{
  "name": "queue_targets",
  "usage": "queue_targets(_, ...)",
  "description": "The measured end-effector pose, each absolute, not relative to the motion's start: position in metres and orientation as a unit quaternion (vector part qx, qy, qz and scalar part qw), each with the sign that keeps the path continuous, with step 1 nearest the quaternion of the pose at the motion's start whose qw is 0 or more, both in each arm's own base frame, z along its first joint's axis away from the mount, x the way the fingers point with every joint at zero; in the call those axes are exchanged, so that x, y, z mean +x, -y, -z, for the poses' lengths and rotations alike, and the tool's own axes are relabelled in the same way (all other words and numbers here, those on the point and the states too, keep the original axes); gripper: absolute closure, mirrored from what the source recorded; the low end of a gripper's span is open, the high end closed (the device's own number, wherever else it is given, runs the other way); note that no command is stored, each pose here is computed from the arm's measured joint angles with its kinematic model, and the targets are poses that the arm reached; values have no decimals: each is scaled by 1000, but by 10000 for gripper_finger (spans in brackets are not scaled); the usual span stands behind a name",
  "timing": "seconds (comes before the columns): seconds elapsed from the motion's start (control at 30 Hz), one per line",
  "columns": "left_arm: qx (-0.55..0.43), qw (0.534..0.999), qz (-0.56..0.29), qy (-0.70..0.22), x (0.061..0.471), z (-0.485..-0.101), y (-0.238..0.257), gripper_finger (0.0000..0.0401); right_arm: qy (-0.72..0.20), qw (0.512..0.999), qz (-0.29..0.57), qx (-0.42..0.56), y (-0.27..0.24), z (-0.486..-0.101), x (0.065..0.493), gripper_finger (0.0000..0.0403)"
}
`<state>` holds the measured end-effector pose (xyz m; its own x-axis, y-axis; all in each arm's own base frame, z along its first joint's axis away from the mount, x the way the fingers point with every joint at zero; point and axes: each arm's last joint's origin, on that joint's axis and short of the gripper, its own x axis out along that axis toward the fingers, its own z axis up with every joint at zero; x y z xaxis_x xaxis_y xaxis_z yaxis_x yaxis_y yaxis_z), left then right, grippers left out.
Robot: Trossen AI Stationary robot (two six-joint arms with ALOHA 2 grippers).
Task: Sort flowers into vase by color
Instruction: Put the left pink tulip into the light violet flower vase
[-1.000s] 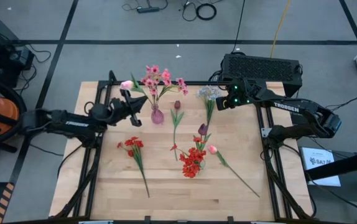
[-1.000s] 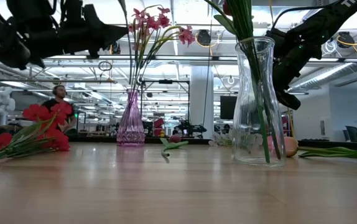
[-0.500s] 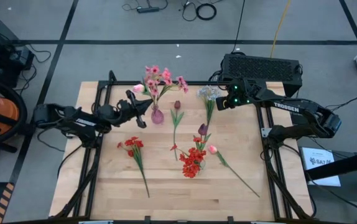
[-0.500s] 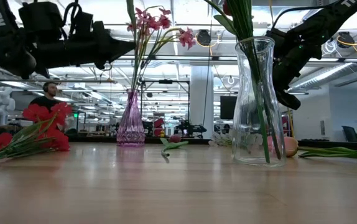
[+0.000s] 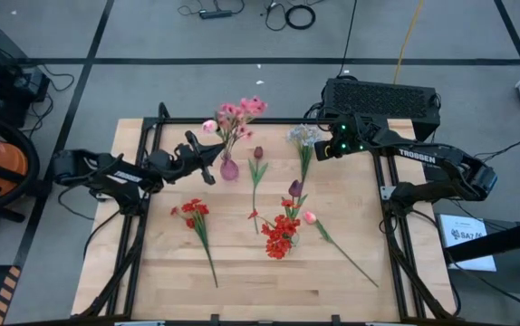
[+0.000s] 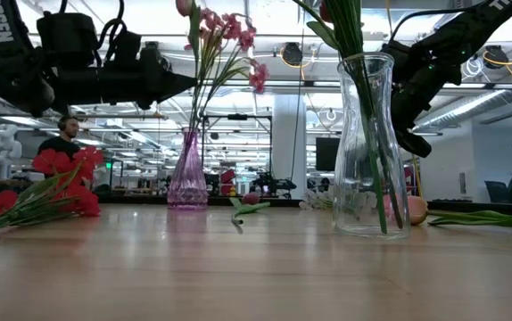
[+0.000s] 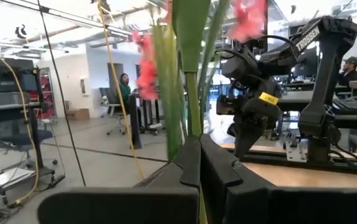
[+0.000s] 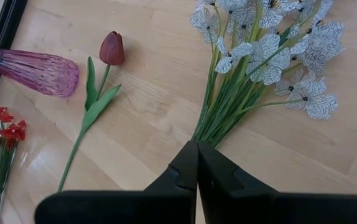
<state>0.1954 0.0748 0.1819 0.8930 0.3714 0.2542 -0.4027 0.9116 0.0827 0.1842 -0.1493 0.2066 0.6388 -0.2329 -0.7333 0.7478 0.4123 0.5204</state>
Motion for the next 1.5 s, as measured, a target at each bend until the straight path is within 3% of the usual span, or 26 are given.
queue_targets(0.9, 58, 979, -197, 7, 198, -161, -76, 400, -288, 787, 314, 446, 149, -207, 184, 403)
queue_targets(1.27, 53, 979, -196, -11, 198, -157, -76, 366, -288, 787, 314, 447, 149, -207, 184, 403)
queue_targets(1.5, 2, 980, -196, -8, 198, -156, -76, 337, -286, 784, 316, 451, 149, -207, 184, 403)
